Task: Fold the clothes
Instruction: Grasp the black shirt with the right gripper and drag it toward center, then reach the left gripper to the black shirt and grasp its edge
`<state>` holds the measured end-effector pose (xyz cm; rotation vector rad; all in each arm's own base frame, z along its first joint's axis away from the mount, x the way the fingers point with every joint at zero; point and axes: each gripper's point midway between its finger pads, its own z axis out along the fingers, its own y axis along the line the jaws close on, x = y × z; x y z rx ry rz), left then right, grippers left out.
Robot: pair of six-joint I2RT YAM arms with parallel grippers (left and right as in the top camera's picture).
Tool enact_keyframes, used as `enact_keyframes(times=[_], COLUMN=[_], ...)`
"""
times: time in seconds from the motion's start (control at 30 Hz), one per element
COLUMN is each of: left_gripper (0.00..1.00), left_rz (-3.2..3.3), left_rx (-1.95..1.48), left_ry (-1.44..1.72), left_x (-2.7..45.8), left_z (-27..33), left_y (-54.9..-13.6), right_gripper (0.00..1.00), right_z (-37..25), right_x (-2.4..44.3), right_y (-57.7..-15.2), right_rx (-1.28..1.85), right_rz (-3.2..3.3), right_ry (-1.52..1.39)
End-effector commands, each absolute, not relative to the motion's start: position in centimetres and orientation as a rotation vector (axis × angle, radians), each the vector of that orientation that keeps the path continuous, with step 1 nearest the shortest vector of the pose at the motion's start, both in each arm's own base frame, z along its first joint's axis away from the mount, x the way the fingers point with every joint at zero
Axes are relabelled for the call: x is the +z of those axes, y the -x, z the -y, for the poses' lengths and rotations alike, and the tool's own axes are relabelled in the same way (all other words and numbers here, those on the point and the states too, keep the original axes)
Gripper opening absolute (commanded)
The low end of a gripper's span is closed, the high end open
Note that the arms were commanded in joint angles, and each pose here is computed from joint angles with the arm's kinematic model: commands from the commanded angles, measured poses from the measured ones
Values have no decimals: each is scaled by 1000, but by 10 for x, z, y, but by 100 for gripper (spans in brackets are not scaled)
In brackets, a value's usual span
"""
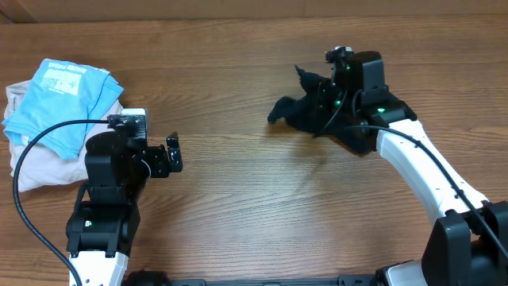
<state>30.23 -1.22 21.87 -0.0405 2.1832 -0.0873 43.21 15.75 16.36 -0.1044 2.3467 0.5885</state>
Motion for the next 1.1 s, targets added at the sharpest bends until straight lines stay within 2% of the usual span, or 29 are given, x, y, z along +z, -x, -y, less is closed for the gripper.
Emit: enact_keyframes(times=[0.0, 0.13, 0.27, 0.4, 0.5, 0.77, 0.93, 1.07], left_gripper=[100, 100, 100, 100, 96, 96, 98, 100], left_rz=[-2129, -2107, -2109, -2114, -2132, -2247, -2284, -2301], left_rx=[-117, -120, -163, -238, -281, -435, -558, -696], left_ry=[46, 43, 19, -23, -44, -80, -190, -93], left_x=[236, 240, 237, 231, 222, 175, 139, 118], left_z=[16, 16, 23, 36, 43, 81, 139, 172], left_y=[-308, -314, -321, -332, -342, -363, -377, -388], right_gripper=[4, 7, 22, 32, 45, 51, 52, 56], right_z=[-183, -220, -220, -181, -145, -98, -82, -65], right_x=[192, 193, 179, 148, 135, 149, 149, 145], right_y=[-425, -382, -356, -362, -370, -380, -377, -375], right_rx=[703, 928, 970, 699, 477, 337, 321, 281], right_rz=[-2289, -2266, -2331, -2526, -2623, -2609, -2628, -2653], right_ry=[231, 572, 687, 529, 335, 91, 36, -84])
